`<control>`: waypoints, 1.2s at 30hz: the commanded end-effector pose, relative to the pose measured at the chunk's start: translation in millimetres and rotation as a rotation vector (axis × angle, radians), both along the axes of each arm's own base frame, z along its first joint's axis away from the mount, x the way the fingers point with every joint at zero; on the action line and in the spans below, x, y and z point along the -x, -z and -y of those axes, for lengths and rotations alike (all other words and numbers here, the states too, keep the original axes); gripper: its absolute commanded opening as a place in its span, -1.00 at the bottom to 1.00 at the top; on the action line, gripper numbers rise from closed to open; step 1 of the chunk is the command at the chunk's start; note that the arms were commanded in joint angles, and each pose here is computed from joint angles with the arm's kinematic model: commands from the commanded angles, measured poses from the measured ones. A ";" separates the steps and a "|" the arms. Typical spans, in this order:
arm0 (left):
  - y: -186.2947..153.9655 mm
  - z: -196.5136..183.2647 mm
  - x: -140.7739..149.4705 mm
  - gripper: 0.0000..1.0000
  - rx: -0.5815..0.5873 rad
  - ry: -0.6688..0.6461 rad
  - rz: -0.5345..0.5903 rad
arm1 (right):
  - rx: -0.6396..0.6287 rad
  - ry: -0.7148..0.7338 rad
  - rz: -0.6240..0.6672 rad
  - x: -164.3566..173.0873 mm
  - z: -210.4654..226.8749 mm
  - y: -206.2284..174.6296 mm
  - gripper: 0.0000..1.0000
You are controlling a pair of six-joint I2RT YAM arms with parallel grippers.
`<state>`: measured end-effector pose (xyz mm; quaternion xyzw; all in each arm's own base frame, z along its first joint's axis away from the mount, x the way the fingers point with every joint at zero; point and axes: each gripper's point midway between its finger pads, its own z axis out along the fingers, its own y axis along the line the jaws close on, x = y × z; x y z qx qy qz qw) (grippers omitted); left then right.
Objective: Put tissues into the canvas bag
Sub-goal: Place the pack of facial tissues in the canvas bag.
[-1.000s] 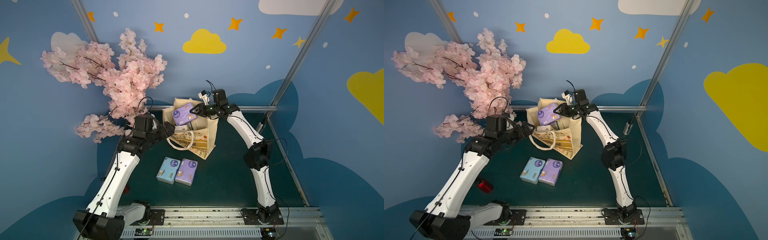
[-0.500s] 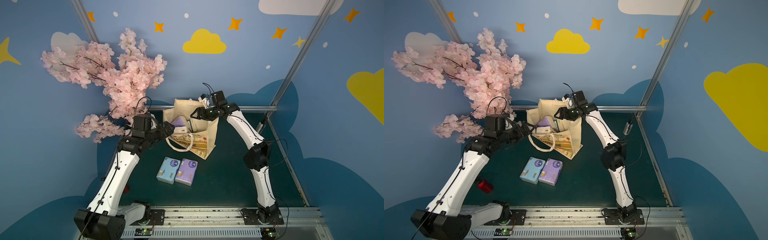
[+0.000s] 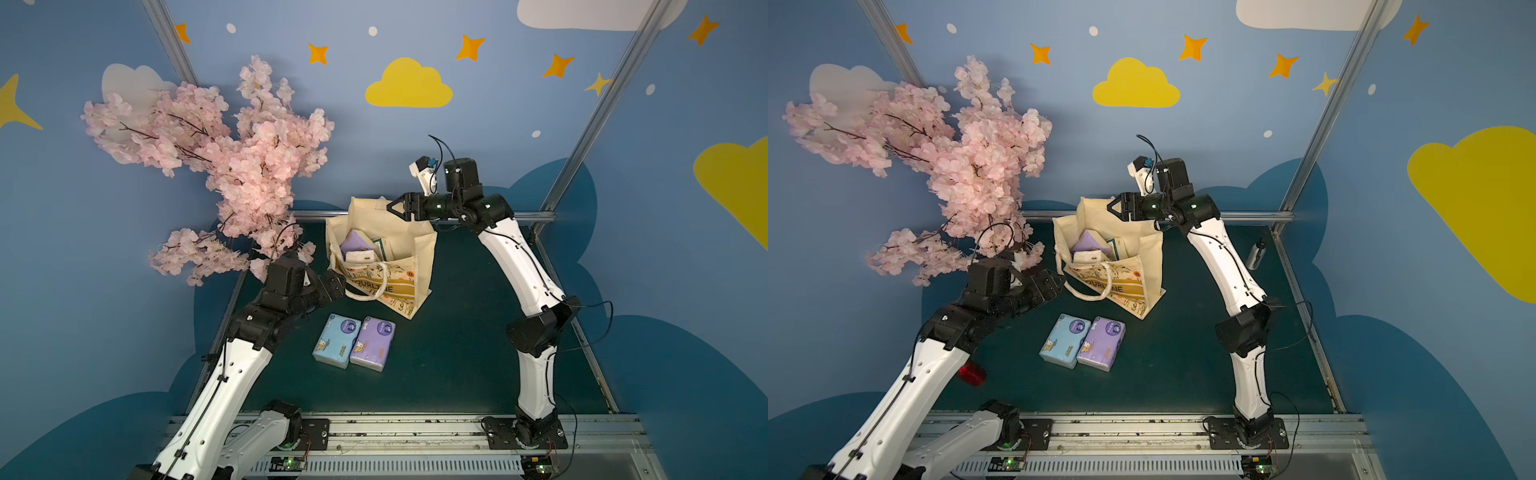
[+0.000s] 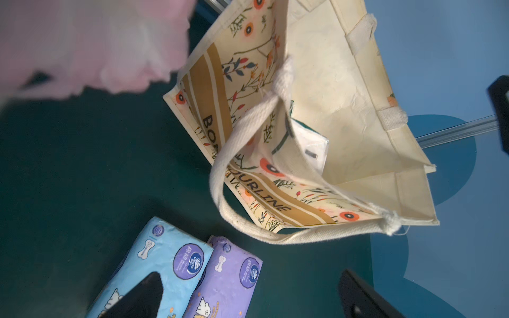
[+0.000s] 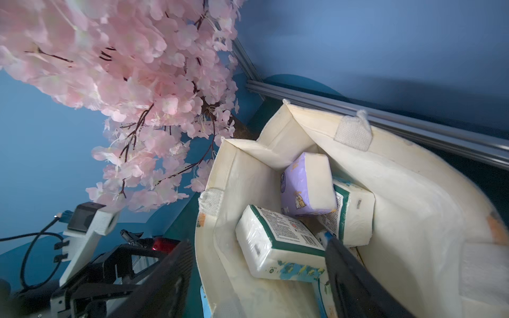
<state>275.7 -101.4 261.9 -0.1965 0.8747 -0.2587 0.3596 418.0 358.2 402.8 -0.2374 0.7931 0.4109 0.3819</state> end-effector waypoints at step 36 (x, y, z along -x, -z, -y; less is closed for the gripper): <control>179.4 59.1 100.9 0.99 0.008 0.085 -0.052 | 0.184 0.032 0.042 193.0 49.8 265.4 0.61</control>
